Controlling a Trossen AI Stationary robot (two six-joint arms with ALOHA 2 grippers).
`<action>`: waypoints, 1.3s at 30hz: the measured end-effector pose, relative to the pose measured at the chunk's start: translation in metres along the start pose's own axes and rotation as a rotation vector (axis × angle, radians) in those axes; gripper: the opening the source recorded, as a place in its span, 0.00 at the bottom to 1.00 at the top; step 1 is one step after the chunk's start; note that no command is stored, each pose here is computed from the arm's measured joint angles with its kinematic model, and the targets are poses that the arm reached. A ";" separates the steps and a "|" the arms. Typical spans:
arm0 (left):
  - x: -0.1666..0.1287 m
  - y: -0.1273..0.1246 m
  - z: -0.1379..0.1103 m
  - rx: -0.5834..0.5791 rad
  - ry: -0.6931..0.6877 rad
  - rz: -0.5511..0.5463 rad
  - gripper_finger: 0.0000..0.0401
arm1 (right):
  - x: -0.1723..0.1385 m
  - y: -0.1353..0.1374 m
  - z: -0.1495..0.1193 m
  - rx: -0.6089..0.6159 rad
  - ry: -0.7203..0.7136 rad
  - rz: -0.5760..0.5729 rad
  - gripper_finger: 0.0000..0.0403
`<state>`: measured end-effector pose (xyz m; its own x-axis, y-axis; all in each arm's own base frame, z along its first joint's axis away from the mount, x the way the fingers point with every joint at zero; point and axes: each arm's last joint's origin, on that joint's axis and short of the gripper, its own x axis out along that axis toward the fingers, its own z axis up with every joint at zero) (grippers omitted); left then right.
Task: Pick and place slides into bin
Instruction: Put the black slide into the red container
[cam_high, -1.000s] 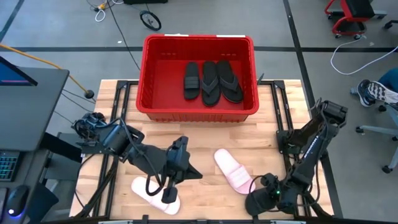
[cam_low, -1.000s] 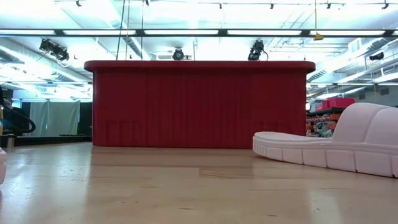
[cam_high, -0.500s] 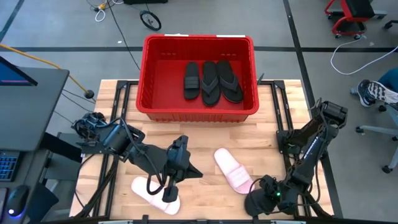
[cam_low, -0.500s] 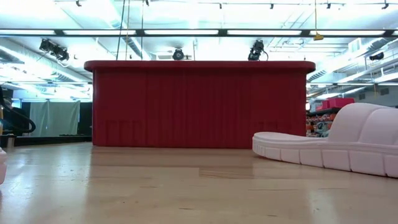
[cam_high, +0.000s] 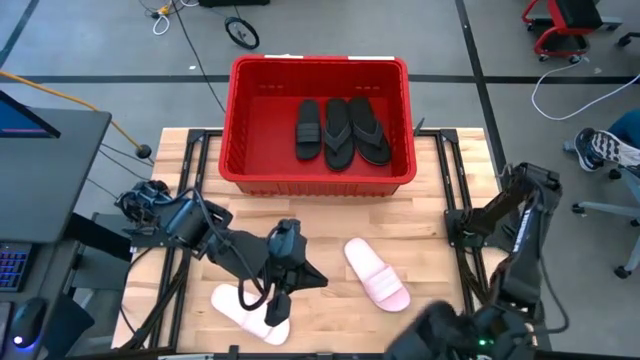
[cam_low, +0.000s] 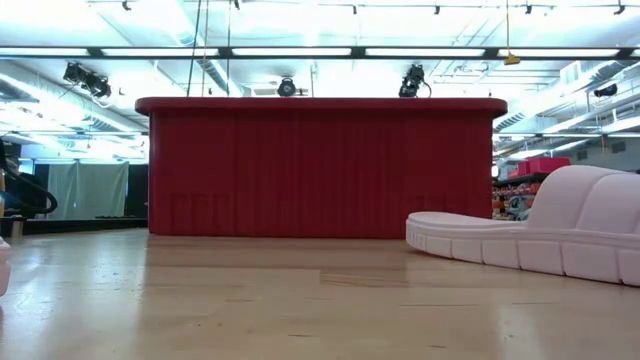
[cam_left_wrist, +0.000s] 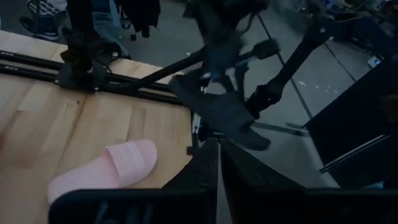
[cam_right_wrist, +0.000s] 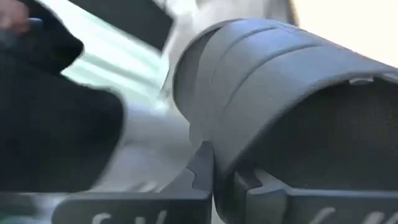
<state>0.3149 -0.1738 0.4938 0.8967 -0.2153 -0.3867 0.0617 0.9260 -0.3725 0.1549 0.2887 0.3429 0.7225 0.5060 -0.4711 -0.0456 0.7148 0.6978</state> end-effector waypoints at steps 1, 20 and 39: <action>-0.002 0.001 0.001 -0.001 -0.002 0.001 0.04 | -0.004 0.005 0.011 -0.111 -0.068 -0.021 0.03; -0.123 0.057 0.033 0.313 -0.140 0.379 0.06 | -0.071 -0.116 0.267 -0.428 -0.230 -0.610 0.02; -0.125 0.181 0.046 0.183 0.183 0.764 0.58 | -0.075 -0.198 0.332 -0.685 -0.207 -0.699 0.02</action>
<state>0.2336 0.0348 0.5133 0.6352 0.4648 -0.6168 -0.4541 0.8708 0.1885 0.3389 -0.0512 0.4195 0.8418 -0.1814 -0.5084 0.0945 0.9768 -0.1920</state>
